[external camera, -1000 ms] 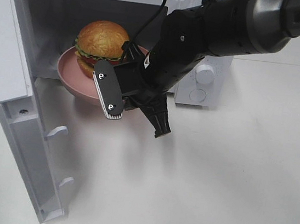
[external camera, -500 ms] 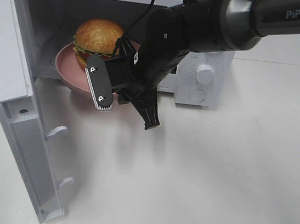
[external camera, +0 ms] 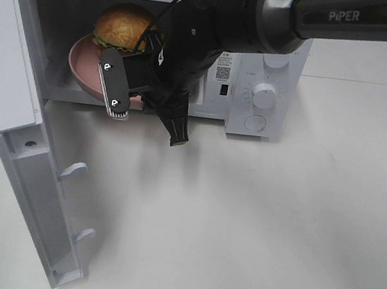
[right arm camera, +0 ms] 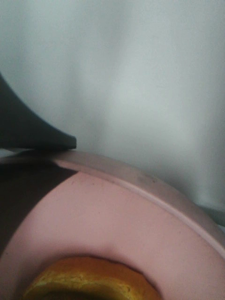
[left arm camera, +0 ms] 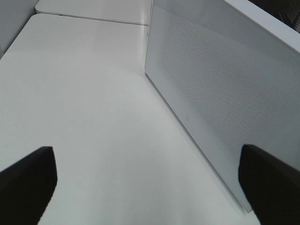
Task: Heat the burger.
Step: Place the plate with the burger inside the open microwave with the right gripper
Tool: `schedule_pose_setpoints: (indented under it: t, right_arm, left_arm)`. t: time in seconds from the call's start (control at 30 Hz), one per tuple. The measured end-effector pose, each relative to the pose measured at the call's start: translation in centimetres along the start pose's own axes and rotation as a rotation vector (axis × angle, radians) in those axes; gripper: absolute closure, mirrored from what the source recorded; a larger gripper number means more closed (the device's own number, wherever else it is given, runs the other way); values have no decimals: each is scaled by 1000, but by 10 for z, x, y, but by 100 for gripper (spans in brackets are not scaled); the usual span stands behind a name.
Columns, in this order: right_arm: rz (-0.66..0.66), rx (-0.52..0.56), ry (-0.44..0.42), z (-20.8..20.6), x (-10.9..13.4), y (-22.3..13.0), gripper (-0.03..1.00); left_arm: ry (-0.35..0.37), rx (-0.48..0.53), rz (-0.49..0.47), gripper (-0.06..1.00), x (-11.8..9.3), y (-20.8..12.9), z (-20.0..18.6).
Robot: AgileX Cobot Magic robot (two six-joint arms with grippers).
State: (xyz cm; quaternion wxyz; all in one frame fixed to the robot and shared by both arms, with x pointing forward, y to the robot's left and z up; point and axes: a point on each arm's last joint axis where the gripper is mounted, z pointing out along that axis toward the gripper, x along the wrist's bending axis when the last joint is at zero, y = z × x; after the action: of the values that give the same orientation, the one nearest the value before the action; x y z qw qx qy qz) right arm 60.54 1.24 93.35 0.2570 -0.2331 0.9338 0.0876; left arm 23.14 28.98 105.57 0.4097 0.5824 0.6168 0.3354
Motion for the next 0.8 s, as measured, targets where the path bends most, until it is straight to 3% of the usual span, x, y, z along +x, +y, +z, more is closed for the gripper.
schedule_pose_setpoints:
  t: [0.8]
  right_arm:
    - [14,21,-30,28,-18,-6,94]
  left_arm:
    - [0,0,0,-3,0,0,0]
